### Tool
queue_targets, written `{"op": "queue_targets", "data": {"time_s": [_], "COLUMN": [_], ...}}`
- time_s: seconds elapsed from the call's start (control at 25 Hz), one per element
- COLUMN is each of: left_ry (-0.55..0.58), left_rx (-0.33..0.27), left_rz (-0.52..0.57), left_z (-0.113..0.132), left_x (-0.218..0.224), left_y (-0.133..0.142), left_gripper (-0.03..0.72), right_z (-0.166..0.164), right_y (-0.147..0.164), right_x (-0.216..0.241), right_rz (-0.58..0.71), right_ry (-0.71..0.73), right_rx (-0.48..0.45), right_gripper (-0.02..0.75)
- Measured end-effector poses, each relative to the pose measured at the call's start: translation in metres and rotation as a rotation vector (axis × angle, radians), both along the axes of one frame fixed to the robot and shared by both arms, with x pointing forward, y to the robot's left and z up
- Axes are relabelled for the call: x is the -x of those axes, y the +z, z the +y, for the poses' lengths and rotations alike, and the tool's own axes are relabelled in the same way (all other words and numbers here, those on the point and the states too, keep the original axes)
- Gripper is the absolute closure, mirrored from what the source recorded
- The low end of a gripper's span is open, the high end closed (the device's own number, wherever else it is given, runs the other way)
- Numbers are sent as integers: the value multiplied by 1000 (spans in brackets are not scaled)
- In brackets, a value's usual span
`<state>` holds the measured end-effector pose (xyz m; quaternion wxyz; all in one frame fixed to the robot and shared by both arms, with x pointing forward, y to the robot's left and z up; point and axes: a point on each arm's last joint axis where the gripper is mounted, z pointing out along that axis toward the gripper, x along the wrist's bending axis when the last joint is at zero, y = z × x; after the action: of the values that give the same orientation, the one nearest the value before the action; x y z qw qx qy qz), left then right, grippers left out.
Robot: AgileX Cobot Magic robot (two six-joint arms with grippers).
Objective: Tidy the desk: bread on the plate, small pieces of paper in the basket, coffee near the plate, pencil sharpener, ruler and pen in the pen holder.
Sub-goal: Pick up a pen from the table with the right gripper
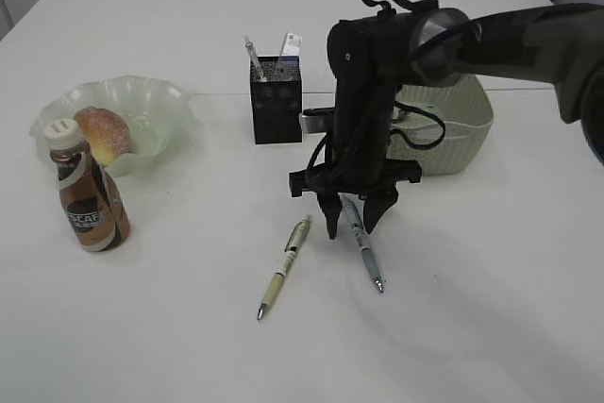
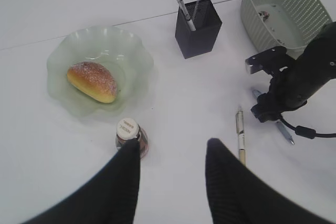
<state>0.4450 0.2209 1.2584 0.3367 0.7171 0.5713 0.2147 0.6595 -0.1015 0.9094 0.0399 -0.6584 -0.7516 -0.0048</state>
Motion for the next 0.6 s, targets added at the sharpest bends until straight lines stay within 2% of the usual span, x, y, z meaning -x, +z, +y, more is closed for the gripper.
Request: {"op": "queue_targets", "data": {"time_s": [0.6], "left_ry": [0], "left_rx": [0], "left_rz": [0], "left_z": [0], "left_x": [0], "left_y": [0], "left_gripper": [381], "right_z": [0], "right_y": [-8], "right_x": [-5], "right_rz": [-15], "right_ry": [15], "right_rx": [34], "right_gripper": [353]}}
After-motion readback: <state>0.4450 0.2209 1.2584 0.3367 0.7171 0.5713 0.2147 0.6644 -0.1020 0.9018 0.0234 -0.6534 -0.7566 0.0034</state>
